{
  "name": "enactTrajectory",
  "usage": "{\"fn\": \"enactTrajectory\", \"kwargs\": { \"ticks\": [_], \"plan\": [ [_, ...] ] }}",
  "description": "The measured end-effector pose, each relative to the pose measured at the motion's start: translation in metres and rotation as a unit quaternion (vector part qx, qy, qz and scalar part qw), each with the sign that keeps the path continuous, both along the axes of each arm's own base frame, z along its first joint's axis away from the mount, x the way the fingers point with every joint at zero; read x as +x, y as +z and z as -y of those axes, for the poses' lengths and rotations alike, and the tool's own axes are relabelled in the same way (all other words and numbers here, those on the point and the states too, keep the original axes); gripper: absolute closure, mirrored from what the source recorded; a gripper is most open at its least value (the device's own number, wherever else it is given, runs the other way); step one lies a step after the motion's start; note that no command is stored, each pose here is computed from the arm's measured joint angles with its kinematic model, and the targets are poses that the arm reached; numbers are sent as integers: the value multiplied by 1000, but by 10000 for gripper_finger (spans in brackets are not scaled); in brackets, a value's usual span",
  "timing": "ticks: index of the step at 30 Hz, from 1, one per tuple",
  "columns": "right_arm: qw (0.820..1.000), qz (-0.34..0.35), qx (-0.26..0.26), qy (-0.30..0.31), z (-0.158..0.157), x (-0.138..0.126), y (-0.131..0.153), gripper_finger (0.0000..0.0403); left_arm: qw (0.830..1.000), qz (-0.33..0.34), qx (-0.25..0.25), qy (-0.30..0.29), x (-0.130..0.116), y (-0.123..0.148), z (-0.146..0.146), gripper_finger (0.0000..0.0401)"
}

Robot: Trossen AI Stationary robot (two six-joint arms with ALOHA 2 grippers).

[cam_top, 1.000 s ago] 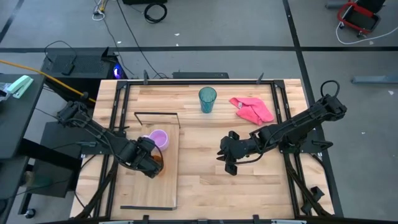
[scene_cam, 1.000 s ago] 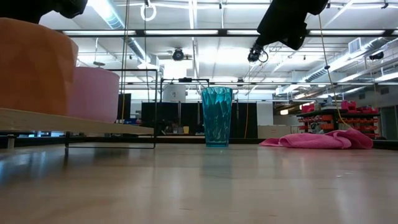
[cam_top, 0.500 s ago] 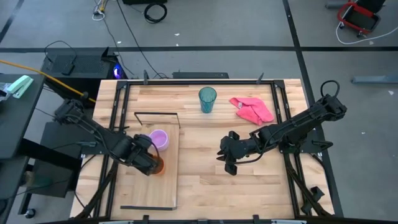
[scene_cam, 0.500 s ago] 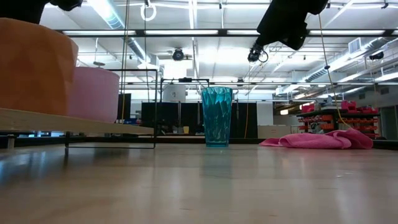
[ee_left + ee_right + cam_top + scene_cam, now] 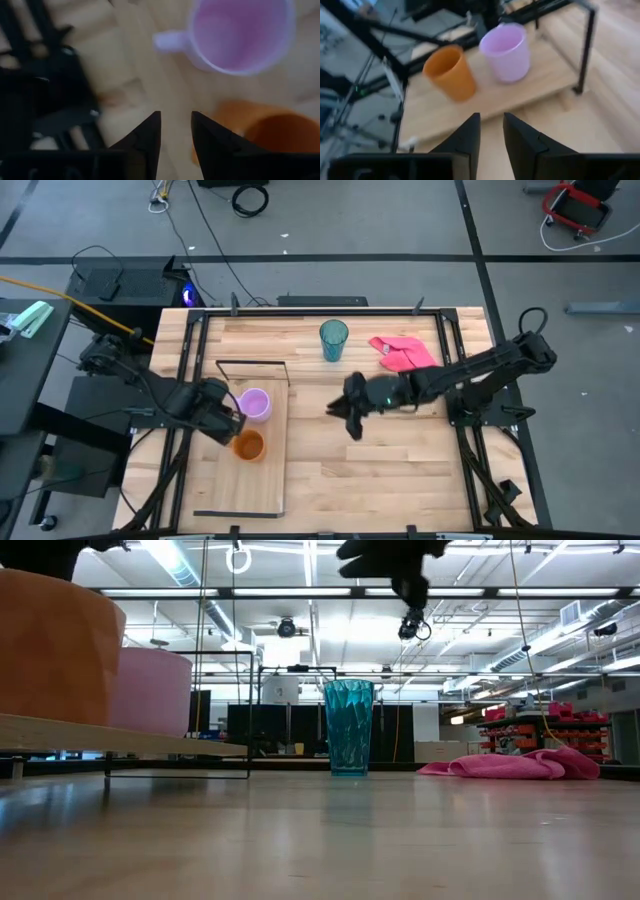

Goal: Stack small to large cups/mugs on shelf
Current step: Adjust the cups on the shelf

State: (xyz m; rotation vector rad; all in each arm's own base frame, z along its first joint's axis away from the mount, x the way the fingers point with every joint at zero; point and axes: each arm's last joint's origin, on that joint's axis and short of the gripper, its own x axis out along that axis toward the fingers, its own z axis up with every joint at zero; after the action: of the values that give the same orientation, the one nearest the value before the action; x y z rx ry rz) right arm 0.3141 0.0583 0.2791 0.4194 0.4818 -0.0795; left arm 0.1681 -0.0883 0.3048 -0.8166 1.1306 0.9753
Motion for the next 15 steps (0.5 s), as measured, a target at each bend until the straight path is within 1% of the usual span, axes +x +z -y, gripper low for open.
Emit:
{"fn": "enactTrajectory", "kwargs": {
  "ticks": [4,8,11,15],
  "plan": [
    [1000,-1,9,-19,25,8,-4,335,999,-22,23,-23,3,-3,-11,295],
    [999,-6,17,-28,43,19,-15,361,996,-57,38,-52,5,-14,-22,303],
    [999,-4,31,-29,49,31,-28,381,994,-83,44,-58,3,-24,-30,311],
    [999,-1,36,-28,49,44,-45,398,995,-81,43,-49,-5,-29,-37,327]
  ]
}}
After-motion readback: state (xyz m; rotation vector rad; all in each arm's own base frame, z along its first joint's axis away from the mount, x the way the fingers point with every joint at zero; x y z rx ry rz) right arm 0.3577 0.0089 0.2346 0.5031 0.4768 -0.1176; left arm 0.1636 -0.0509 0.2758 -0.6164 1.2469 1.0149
